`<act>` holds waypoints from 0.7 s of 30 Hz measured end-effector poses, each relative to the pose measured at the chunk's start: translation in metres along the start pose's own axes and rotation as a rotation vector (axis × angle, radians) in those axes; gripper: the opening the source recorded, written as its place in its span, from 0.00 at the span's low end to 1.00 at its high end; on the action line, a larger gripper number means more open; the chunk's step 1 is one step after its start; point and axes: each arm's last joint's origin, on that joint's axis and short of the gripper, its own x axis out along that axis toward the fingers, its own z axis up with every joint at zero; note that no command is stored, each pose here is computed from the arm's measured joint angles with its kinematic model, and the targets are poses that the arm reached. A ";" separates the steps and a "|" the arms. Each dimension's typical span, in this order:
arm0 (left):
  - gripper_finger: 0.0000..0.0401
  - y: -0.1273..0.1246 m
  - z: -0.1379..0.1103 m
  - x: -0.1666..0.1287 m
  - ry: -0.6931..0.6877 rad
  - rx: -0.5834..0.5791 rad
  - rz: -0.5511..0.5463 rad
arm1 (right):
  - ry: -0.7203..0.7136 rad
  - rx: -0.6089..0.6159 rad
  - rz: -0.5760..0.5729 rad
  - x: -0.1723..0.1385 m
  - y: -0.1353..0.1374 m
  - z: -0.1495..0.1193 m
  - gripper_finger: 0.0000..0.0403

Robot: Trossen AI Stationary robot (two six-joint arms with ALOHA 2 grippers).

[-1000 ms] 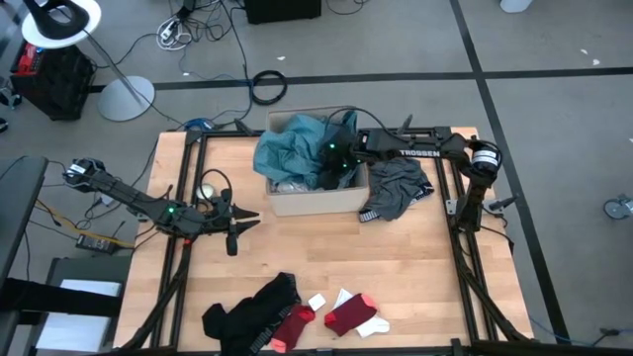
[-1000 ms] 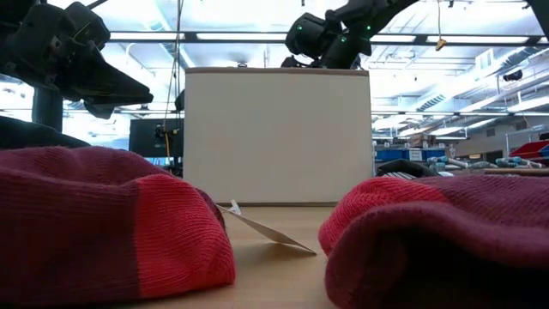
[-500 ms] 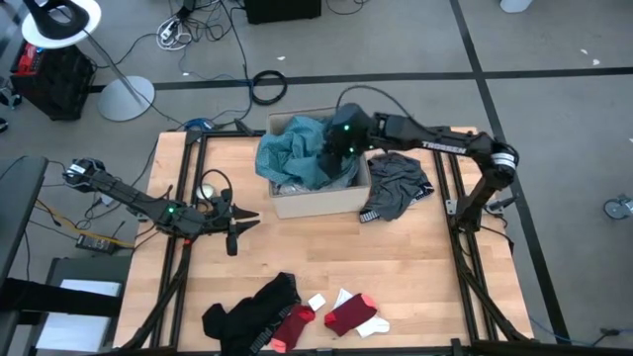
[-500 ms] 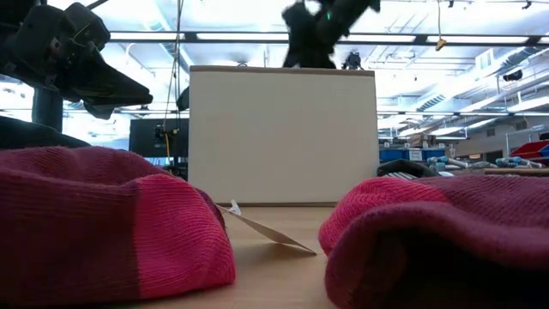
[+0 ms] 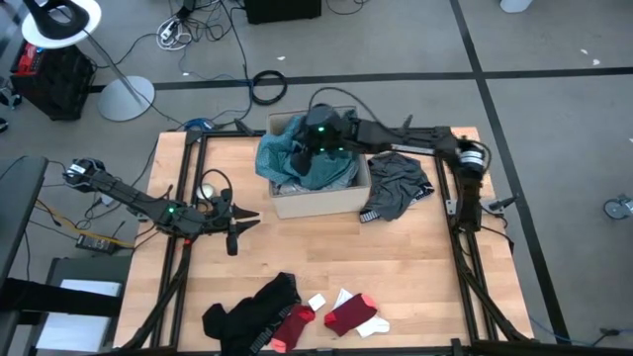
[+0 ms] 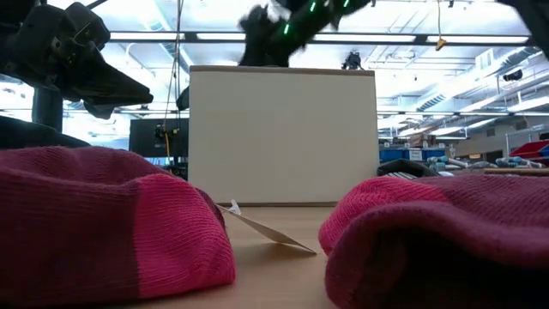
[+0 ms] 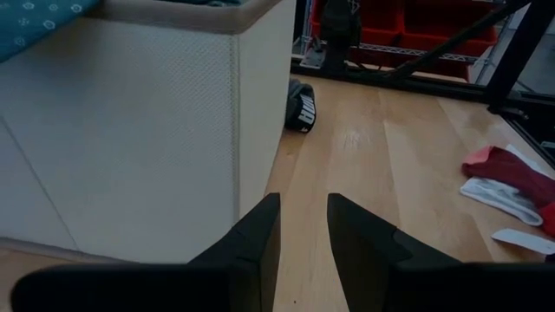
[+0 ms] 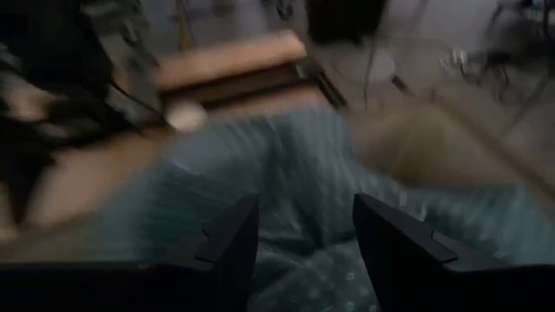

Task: Sort clothes
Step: Put the green shirt into the laundry organizer

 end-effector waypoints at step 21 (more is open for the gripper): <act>0.26 0.000 -0.001 0.000 0.006 0.002 0.004 | 0.315 0.105 -0.041 0.042 -0.024 -0.052 0.46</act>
